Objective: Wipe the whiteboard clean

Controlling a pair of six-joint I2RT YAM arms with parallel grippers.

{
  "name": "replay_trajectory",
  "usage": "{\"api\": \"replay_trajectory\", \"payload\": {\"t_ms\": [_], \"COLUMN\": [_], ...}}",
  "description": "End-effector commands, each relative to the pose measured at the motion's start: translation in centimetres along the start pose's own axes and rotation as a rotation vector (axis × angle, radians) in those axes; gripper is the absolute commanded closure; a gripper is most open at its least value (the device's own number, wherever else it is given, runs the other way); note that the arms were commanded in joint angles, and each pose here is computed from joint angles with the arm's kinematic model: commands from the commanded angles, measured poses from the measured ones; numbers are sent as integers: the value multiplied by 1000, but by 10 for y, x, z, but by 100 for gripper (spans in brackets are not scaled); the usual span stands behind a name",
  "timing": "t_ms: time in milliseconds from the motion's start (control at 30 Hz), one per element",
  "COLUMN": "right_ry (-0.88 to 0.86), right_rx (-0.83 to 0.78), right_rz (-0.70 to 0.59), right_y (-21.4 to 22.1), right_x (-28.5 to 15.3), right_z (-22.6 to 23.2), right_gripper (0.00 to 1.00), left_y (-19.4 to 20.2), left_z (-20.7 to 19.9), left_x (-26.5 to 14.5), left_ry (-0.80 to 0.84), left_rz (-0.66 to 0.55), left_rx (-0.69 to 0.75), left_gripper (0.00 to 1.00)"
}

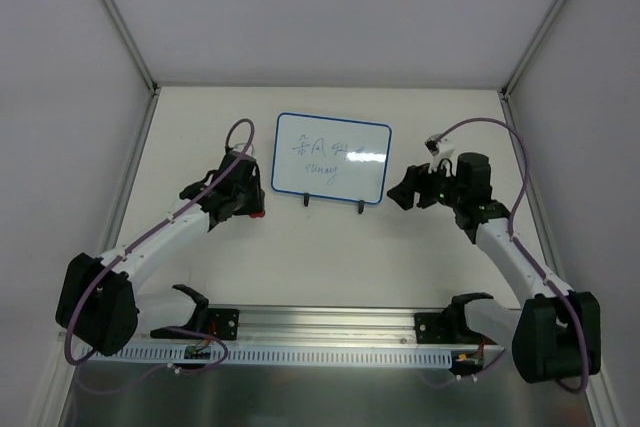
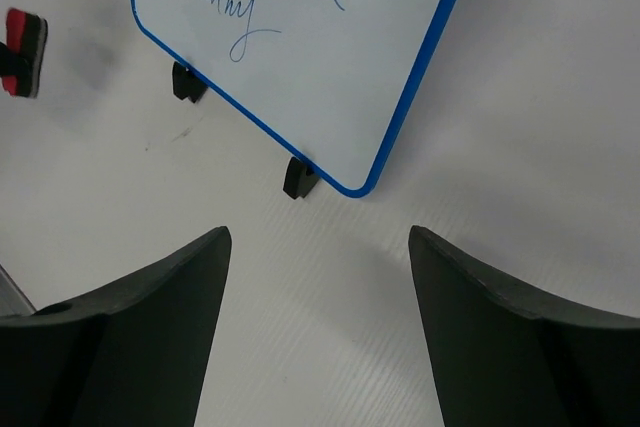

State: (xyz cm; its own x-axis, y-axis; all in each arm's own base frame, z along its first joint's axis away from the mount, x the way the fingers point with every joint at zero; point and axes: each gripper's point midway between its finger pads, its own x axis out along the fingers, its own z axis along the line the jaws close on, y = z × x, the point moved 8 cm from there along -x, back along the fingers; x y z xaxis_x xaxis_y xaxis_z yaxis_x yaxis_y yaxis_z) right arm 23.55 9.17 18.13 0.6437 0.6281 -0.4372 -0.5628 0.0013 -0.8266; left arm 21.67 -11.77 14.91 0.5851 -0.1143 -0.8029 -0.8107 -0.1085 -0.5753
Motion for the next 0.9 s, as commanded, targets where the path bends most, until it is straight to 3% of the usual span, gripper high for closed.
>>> {"api": "replay_trajectory", "payload": {"t_ms": [0, 333, 600, 867], "right_ry": [-96, -183, -230, -219], "right_rx": [-111, -60, -23, 35], "right_rz": [-56, 32, 68, 67], "right_y": [-23, -38, -40, -44], "right_x": [20, 64, 88, 90], "right_z": [-4, -36, -53, -65], "right_gripper": [26, 51, 50, 49], "left_y": [-36, -96, -136, -143], "left_z": [-19, -77, -106, -111], "left_x": [-17, 3, 23, 30], "left_ry": [126, 287, 340, 338], "left_rz": [-159, -309, -392, -411], "left_rx": [59, 210, 259, 281], "left_gripper": [100, 100, 100, 100]}}
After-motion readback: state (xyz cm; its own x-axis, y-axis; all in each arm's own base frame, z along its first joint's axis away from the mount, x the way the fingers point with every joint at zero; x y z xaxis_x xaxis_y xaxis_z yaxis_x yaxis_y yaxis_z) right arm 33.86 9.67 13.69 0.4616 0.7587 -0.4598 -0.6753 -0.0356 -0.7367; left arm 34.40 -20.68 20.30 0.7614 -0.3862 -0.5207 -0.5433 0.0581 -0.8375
